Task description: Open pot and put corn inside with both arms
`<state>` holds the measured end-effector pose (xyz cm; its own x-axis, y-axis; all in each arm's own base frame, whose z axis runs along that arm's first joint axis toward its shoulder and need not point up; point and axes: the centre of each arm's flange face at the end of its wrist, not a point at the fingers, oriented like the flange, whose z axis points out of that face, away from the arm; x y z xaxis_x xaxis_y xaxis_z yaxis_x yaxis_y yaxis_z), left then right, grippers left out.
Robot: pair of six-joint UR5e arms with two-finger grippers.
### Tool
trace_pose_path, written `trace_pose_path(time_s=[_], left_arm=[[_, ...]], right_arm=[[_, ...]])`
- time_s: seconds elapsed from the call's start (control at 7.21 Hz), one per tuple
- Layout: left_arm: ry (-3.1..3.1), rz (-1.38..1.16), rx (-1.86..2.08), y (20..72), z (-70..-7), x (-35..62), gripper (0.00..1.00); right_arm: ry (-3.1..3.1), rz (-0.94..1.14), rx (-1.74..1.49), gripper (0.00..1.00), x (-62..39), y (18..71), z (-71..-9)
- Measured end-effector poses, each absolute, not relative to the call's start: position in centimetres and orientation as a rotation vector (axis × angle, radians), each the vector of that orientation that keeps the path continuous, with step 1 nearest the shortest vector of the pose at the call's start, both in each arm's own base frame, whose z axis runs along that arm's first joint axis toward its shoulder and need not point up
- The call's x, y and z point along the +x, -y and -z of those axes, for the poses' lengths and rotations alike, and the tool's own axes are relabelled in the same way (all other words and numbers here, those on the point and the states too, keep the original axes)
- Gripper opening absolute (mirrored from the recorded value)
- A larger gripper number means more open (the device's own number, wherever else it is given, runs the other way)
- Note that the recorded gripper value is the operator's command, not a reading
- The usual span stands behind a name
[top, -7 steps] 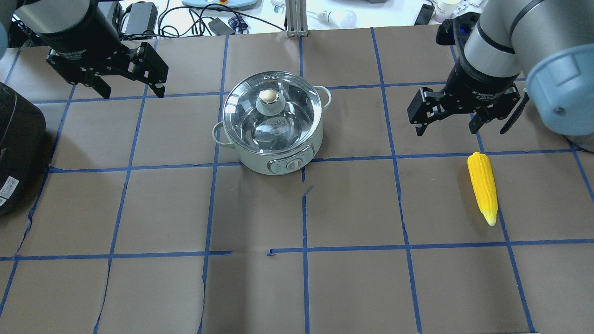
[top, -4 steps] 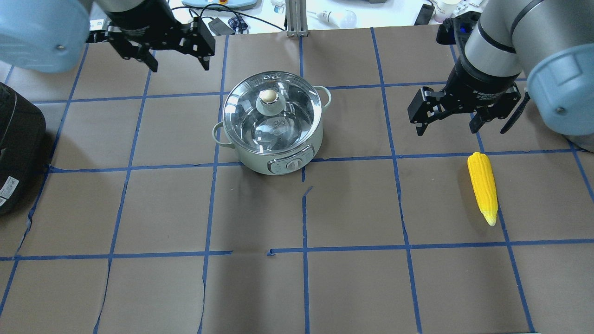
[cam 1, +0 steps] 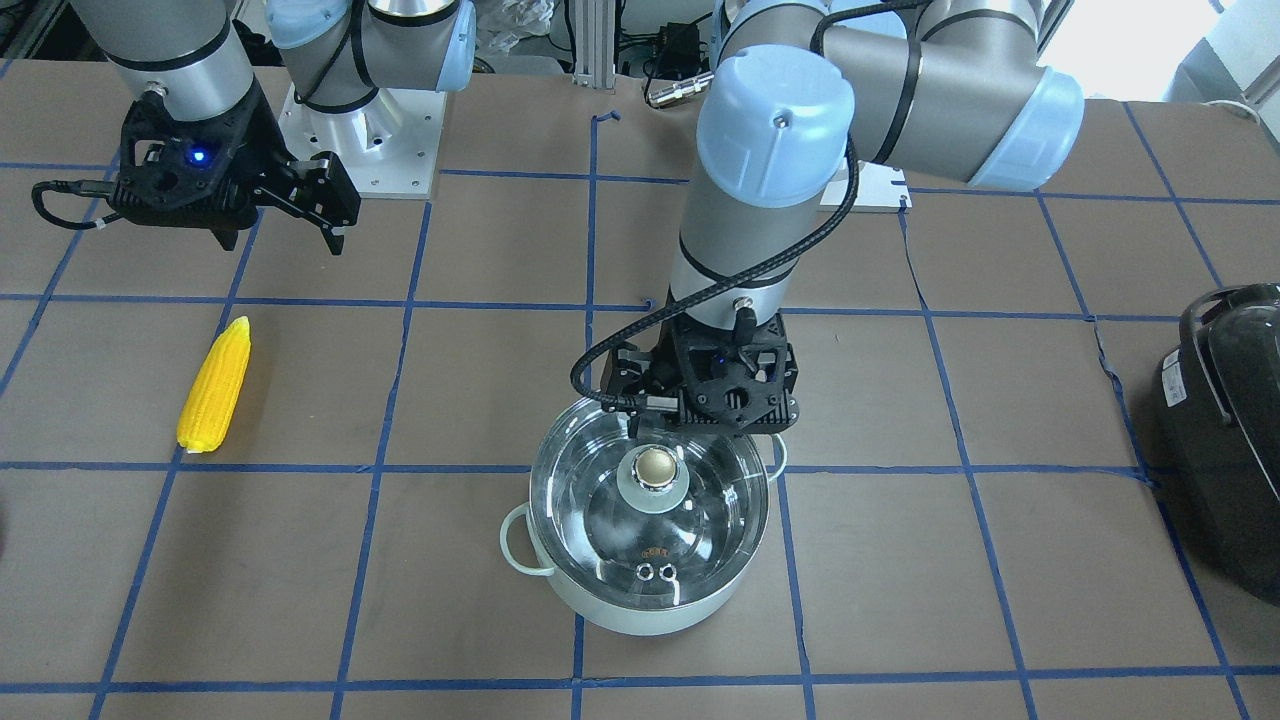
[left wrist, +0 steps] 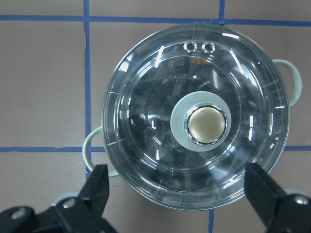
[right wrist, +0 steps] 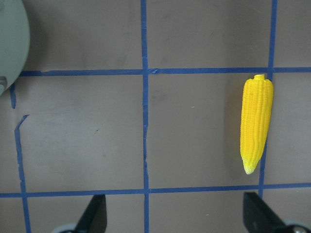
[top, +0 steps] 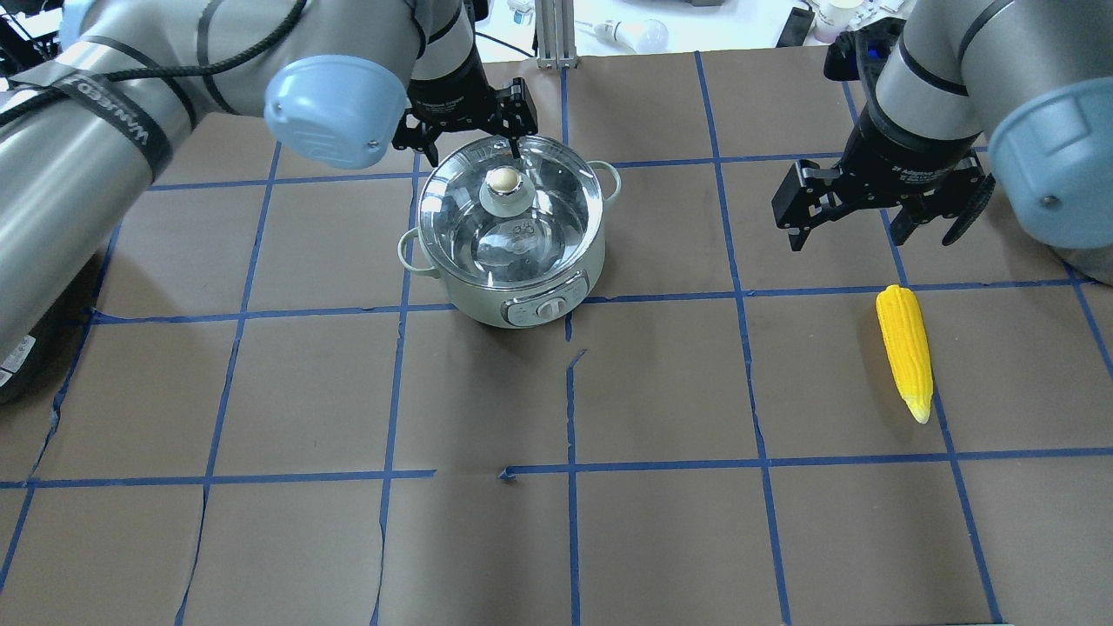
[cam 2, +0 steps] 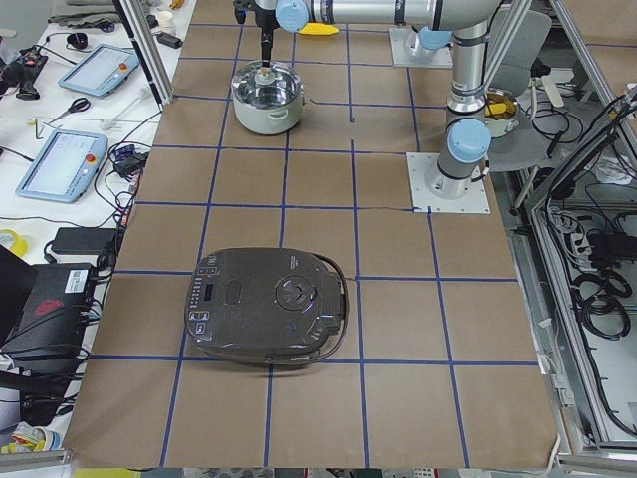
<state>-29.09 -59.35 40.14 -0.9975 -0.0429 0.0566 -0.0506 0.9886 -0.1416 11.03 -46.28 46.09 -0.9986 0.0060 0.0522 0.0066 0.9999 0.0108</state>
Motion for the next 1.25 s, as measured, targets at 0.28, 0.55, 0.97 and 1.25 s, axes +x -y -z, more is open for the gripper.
trace_pose_path(time_s=[0.28, 0.55, 0.97, 1.25], left_arm=[[3.090, -0.208, 0.072, 59.8, -36.9, -31.6, 1.00], [3.125, -0.210, 0.070, 60.0, -35.9, -31.7, 1.00], [3.146, -0.188, 0.064, 60.3, -34.6, -31.7, 0.88], [3.150, -0.183, 0.042, 60.4, -34.4, -31.5, 0.74]], right_arm=[[3.015, 0.023, -0.112, 1.00, 7.9, 47.0, -45.6], [2.990, 0.061, -0.307, 1.00, 1.2, 48.1, -44.4], [3.003, 0.105, -0.337, 1.00, -3.3, 49.4, -38.5], [3.032, 0.118, -0.263, 1.00, -3.5, 49.9, -32.6]])
